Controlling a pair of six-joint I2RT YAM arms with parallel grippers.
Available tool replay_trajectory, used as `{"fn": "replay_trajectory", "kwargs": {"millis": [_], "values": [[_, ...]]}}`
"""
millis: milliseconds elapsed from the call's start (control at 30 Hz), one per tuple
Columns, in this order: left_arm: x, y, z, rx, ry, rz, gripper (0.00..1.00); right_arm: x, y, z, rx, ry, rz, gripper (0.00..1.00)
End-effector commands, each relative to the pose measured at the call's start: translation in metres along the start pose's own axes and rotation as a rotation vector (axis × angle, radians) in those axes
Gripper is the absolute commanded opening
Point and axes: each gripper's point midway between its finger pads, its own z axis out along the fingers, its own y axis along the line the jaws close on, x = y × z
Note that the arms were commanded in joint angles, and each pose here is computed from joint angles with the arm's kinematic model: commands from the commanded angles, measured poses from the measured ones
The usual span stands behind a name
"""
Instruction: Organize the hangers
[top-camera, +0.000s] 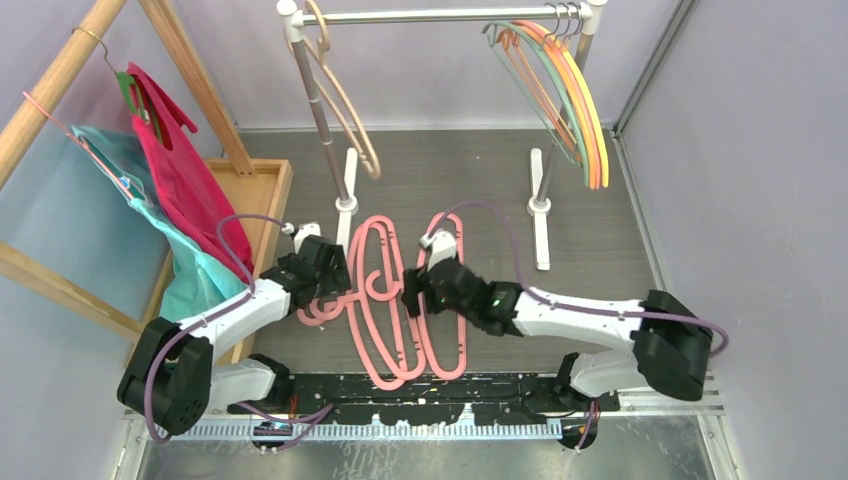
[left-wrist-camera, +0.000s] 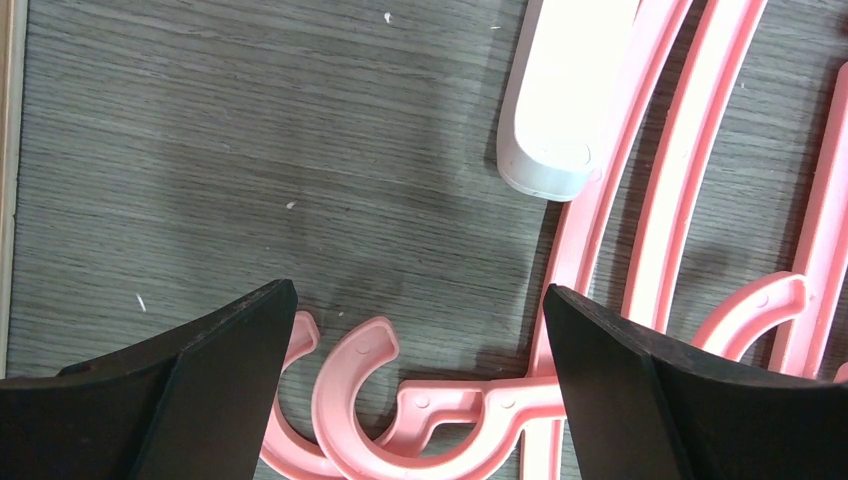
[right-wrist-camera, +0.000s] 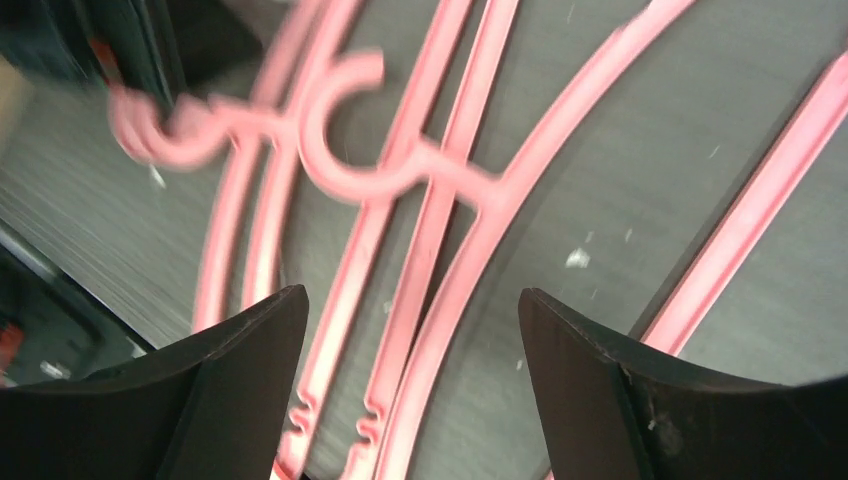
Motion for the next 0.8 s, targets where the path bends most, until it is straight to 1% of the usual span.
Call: {"fn": "replay_trajectory", "kwargs": {"millis": [0, 100, 167, 233, 300, 433, 567, 667, 767], "values": [[-0.019, -0.009, -0.002, 0.016, -0.055, -0.016, 0.98, 0.049, -0.014, 0.003, 0.182, 0.108, -0.132, 0.82], [-0.019, -0.008, -0.003, 0.015, -0.058, -0.018, 0.98, 0.075, -0.013, 0.012, 0.204, 0.172, -0.151, 0.78], [-0.019, -0.008, -0.004, 0.019, -0.059, -0.02, 0.98, 0.085, -0.018, 0.016, 0.232, 0.185, -0.142, 0.74], [-0.019, -0.008, -0.005, 0.023, -0.062, -0.021, 0.98, 0.092, -0.023, 0.019, 0.256, 0.193, -0.131, 0.72], [-0.02, -0.008, -0.005, 0.025, -0.067, -0.023, 0.98, 0.1, -0.026, 0.02, 0.257, 0.201, -0.122, 0.67], [-0.019, -0.008, -0.005, 0.024, -0.065, -0.022, 0.98, 0.114, -0.023, 0.023, 0.223, 0.232, -0.099, 0.48], [-0.02, -0.008, -0.005, 0.023, -0.066, -0.023, 0.98, 0.123, -0.024, 0.022, 0.213, 0.25, -0.08, 0.2], [-0.02, -0.008, -0.006, 0.027, -0.071, -0.027, 0.98, 0.113, -0.026, 0.017, 0.226, 0.213, -0.065, 0.12], [-0.021, -0.008, -0.006, 0.025, -0.072, -0.026, 0.98, 0.09, -0.026, 0.007, 0.235, 0.151, -0.054, 0.1]]}}
